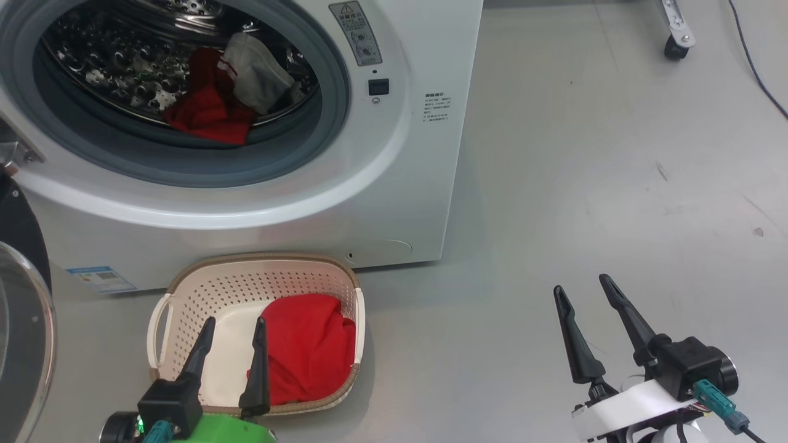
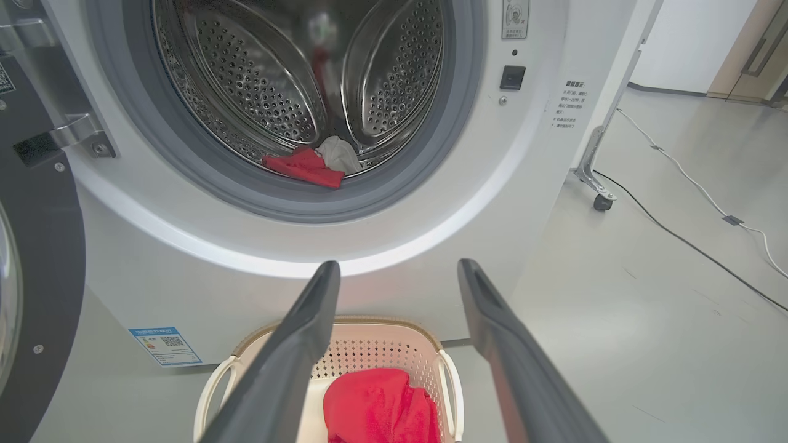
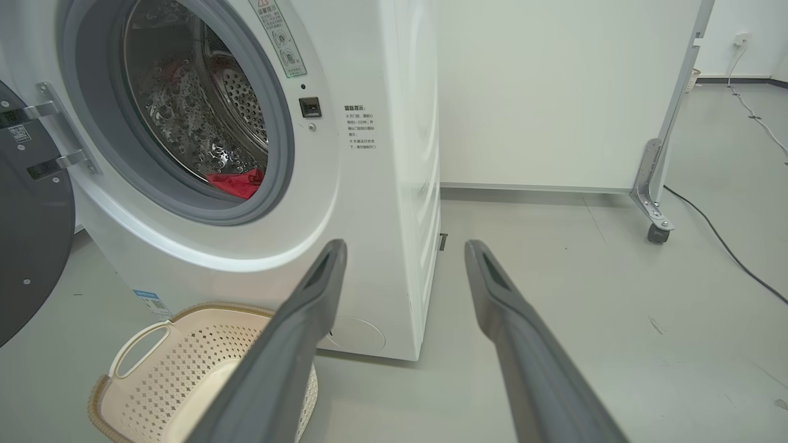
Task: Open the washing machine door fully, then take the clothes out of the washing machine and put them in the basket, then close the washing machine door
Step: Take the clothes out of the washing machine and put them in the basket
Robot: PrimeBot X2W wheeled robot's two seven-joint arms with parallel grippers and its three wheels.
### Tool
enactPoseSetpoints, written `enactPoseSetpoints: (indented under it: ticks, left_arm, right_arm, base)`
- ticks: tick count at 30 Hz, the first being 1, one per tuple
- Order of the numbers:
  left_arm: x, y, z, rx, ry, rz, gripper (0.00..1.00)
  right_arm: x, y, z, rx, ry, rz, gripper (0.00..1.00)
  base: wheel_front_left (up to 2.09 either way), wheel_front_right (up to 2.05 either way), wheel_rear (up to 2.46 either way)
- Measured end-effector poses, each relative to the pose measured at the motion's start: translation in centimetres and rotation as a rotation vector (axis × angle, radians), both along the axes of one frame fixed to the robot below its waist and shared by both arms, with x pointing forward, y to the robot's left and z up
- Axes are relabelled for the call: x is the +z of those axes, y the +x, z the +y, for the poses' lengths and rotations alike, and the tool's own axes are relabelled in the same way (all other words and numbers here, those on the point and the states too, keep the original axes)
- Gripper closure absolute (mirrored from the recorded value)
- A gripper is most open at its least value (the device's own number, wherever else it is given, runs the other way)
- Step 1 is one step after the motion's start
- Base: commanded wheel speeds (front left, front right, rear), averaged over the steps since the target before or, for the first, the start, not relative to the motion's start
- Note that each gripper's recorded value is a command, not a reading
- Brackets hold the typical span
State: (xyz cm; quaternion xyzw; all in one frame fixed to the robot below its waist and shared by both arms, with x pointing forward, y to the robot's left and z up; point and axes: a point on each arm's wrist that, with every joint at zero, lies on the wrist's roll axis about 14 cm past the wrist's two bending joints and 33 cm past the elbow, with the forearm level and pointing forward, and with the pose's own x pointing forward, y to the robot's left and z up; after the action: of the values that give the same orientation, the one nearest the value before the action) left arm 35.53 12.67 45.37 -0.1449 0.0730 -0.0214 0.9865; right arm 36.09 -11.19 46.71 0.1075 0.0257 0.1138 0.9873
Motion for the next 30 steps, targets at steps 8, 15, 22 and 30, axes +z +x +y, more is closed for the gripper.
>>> enactPoseSetpoints:
  ticks: [8, 15, 22, 30]
  left_arm:
    - [-1.8, 2.9, -0.7, -0.024, 0.003, 0.056, 0.00]
    - [-4.2, 6.1, -1.5, -0.053, 0.001, 0.121, 0.00]
    - [-7.0, 10.1, -2.5, -0.093, 0.012, 0.204, 0.00]
    - [-10.2, 13.7, -3.1, -0.158, 0.041, 0.318, 0.00]
  right_arm:
    - [-0.8, 1.9, 0.3, 0.006, 0.001, 0.013, 0.00]
    - [-2.0, 3.6, -0.2, -0.009, 0.000, 0.035, 0.00]
    - [-3.5, 5.4, -0.7, -0.021, -0.003, 0.059, 0.00]
    - [-5.4, 6.8, -1.4, -0.041, 0.005, 0.098, 0.00]
  base:
    - [0.00, 0.00, 0.00]
    - [0.00, 0.00, 0.00]
    - [0.00, 0.00, 0.00]
    - [0.00, 0.00, 0.00]
